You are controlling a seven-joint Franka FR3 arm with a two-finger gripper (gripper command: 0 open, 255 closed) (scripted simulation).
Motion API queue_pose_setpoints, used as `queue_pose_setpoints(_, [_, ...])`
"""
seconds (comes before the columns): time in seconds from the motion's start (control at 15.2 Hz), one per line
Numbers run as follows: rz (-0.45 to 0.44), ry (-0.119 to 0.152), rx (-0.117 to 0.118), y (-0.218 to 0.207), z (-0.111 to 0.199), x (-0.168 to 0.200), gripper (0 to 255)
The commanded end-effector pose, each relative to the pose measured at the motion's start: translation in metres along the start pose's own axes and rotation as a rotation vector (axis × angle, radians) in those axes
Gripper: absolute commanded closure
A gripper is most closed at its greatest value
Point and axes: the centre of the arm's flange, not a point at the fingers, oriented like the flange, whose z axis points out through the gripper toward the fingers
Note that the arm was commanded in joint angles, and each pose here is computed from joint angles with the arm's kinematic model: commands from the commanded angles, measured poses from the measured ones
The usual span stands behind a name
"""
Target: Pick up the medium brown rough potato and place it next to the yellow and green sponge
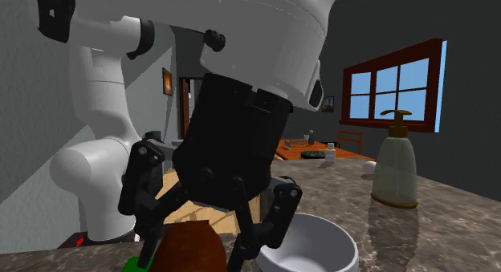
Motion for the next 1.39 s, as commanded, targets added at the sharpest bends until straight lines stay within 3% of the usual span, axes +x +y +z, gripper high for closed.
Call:
queue_pose_setpoints(0.0, [0.0, 0.0, 0.0, 0.003, 0.01, -0.001, 255])
queue_pose_setpoints(0.73, [0.0, 0.0, 0.0, 0.022, 0.067, -0.004, 255])
queue_pose_setpoints(1.25, [0.0, 0.0, 0.0, 0.022, 0.067, -0.004, 255])
queue_pose_setpoints(1.32, [0.0, 0.0, -0.001, 0.022, 0.067, -0.004, 0])
